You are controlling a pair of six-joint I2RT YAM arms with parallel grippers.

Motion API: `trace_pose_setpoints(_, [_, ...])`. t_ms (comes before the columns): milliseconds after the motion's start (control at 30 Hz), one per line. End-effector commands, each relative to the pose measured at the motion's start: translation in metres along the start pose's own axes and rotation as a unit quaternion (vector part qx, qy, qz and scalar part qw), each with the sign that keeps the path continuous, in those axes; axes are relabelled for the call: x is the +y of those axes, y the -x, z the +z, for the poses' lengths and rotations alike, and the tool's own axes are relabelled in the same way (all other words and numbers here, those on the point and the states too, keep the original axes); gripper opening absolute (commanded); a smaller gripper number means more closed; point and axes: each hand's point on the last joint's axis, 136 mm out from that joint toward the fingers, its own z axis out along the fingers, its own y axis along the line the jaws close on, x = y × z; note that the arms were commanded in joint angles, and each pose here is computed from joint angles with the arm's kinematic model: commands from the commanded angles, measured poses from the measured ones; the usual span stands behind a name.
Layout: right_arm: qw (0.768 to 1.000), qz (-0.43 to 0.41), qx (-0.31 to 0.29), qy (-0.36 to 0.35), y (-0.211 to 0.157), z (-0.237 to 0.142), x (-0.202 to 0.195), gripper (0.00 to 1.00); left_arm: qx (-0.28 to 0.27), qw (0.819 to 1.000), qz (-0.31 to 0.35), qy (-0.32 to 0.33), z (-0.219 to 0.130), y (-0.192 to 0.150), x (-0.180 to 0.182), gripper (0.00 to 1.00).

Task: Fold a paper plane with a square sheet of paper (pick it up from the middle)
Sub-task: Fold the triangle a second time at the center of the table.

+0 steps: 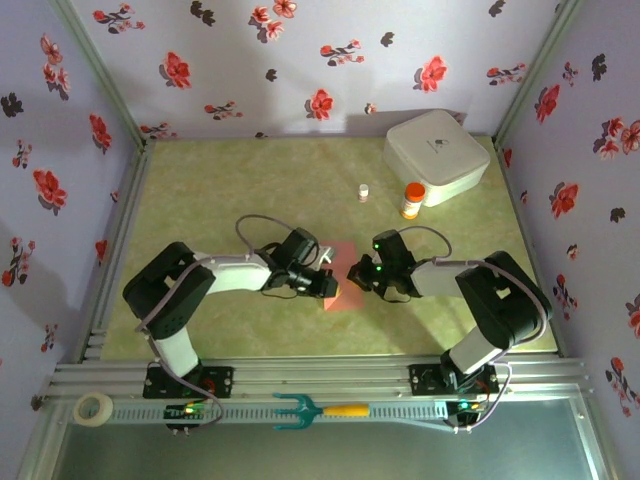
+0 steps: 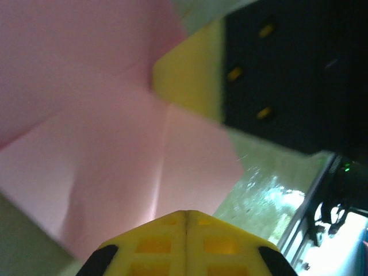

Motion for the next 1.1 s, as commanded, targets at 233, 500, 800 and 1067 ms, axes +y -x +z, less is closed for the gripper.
trace_pose_setpoints(233, [0.998, 0.022, 0.003, -0.055, -0.005, 0.005, -0.036, 0.0, 0.046, 0.999, -0.028, 0.004, 0.032, -0.006, 0.015, 0.0])
trace_pose_setpoints(500, [0.998, 0.025, 0.004, -0.064, -0.006, 0.007, -0.043, 0.0, 0.063, 0.997, -0.026, 0.029, 0.03, -0.023, 0.027, 0.0])
trace_pose_setpoints(800, [0.997, 0.027, 0.005, -0.068, -0.007, 0.007, -0.046, 0.0, 0.07, 0.997, -0.003, 0.031, 0.016, -0.034, 0.018, 0.04])
trace_pose_setpoints(1067, [0.997, 0.026, 0.004, -0.069, -0.006, 0.007, -0.045, 0.0, 0.079, 0.996, -0.009, 0.048, 0.011, -0.052, 0.029, 0.05])
